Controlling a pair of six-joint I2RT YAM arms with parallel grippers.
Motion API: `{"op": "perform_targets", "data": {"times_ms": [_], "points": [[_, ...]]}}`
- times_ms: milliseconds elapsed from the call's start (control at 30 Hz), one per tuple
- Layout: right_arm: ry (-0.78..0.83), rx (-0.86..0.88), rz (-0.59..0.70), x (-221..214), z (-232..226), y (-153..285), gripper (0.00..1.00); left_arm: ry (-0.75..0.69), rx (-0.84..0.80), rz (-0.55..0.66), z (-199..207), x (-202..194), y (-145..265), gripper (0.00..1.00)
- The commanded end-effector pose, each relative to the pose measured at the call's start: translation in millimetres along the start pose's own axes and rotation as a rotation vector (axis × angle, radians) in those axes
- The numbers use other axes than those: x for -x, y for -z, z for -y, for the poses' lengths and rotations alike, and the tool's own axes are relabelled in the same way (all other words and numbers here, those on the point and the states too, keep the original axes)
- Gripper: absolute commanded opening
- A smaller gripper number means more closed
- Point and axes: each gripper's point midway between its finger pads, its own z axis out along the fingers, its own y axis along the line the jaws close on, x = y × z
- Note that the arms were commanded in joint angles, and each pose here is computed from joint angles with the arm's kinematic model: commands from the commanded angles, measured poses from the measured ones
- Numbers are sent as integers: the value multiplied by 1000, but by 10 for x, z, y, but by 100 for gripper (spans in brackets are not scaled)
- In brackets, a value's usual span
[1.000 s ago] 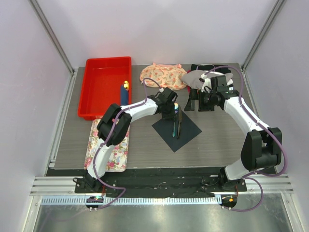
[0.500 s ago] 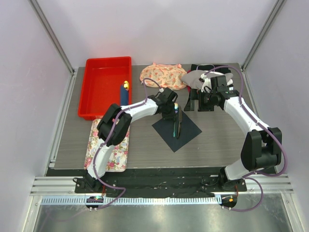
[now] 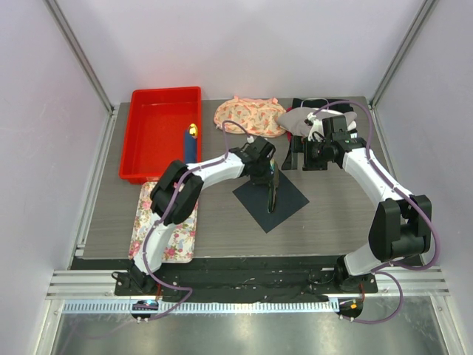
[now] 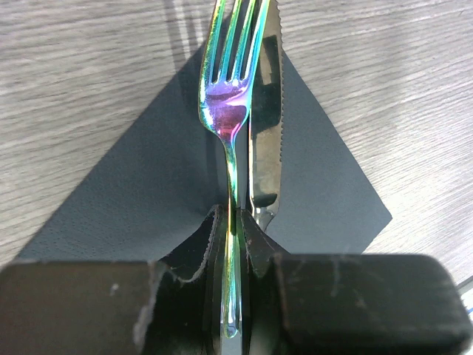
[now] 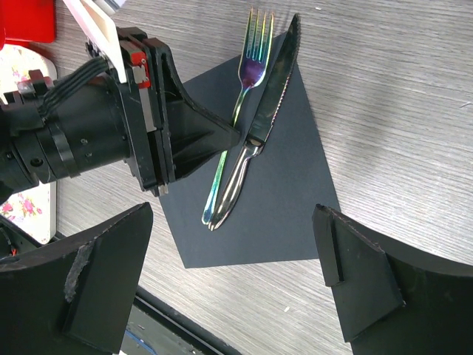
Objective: Place the utensils on the paper napkin and roll it up
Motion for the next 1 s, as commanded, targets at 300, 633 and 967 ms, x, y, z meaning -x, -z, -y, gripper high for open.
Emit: {"op": "perform_targets", "data": {"times_ms": [300,633,967], "points": [[13,29,53,152,-80,51,100,-32,-53,99,267,277,269,13],[10,33,50,147,-82,38,100,-42,-54,91,249,251,224,21],[23,31,47,138,-69,41,100,-54,-106,144,371,491,639,34]]}}
